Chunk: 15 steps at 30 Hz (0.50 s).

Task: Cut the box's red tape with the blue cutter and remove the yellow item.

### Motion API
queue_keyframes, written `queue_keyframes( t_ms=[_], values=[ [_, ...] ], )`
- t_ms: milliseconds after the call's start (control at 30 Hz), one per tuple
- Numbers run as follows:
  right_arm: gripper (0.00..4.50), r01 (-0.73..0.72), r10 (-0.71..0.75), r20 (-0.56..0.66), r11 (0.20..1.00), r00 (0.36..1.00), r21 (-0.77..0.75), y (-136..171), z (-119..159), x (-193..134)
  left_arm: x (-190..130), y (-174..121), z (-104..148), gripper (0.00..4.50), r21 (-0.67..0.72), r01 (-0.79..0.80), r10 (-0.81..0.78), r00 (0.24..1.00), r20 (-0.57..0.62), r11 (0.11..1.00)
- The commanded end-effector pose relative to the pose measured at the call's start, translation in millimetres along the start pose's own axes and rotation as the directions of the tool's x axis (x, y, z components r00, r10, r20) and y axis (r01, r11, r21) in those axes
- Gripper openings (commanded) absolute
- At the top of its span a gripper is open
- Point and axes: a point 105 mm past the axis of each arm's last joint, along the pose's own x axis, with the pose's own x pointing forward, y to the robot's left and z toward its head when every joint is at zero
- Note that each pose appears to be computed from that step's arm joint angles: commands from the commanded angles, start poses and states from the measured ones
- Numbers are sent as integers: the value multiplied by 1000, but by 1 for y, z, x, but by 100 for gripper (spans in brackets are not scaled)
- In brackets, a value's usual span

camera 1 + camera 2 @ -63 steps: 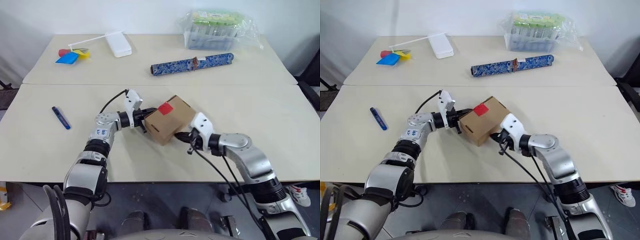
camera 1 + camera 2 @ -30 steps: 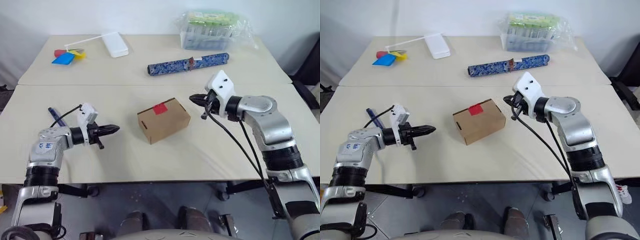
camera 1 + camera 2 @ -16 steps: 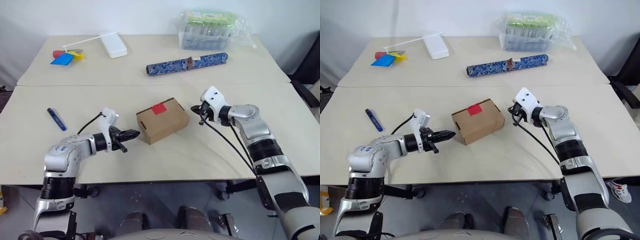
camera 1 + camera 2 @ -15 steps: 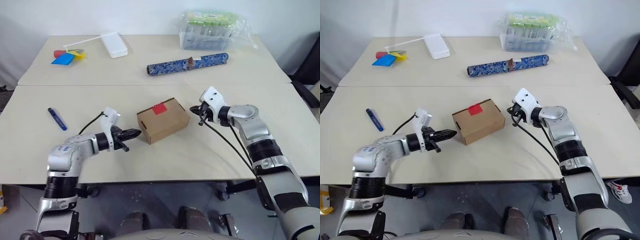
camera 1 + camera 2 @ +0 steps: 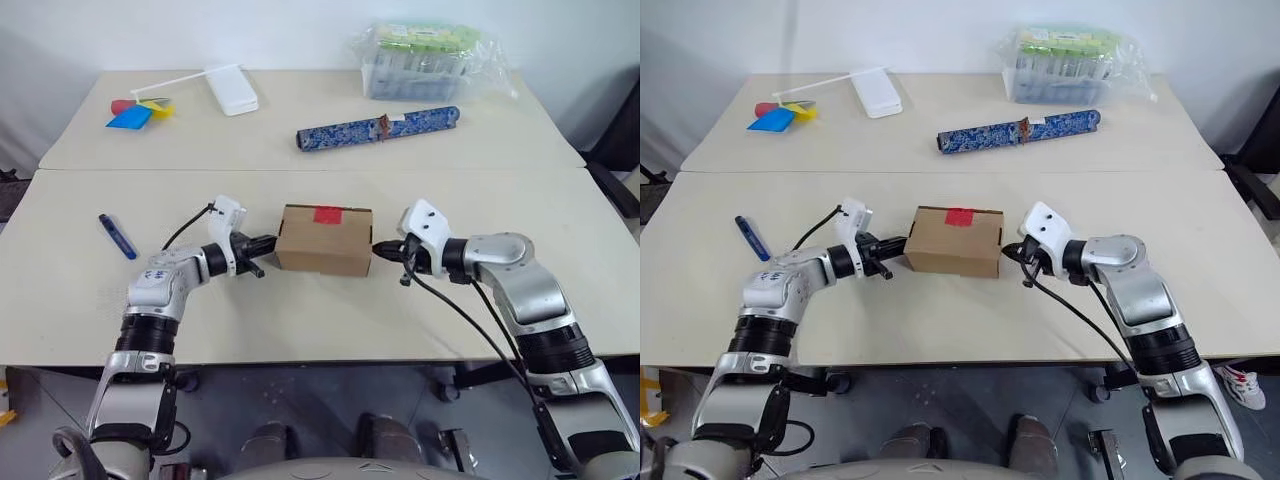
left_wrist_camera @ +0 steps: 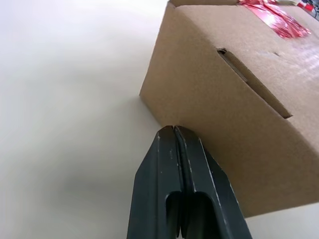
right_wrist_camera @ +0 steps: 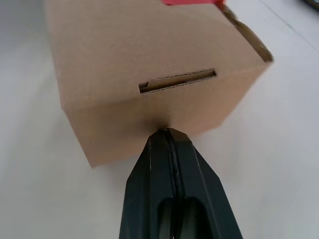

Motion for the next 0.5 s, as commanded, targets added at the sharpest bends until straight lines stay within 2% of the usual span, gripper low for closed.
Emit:
queue_keyframes(
  t_ms=[33, 233, 500],
  values=[
    [0, -46, 49, 55, 998, 997, -50, 17, 19, 1, 21, -20, 10, 2, 51, 130, -130, 991, 8, 990],
    [0, -63, 63, 1, 996, 998, -57, 34, 8, 1, 40, -21, 11, 2, 92, 181, -178, 983, -38, 979],
    [0, -42, 37, -67, 996, 997, -79, 36, -3, -7, 59, -30, 16, 2, 117, 244, -239, 969, -59, 963]
  ],
)
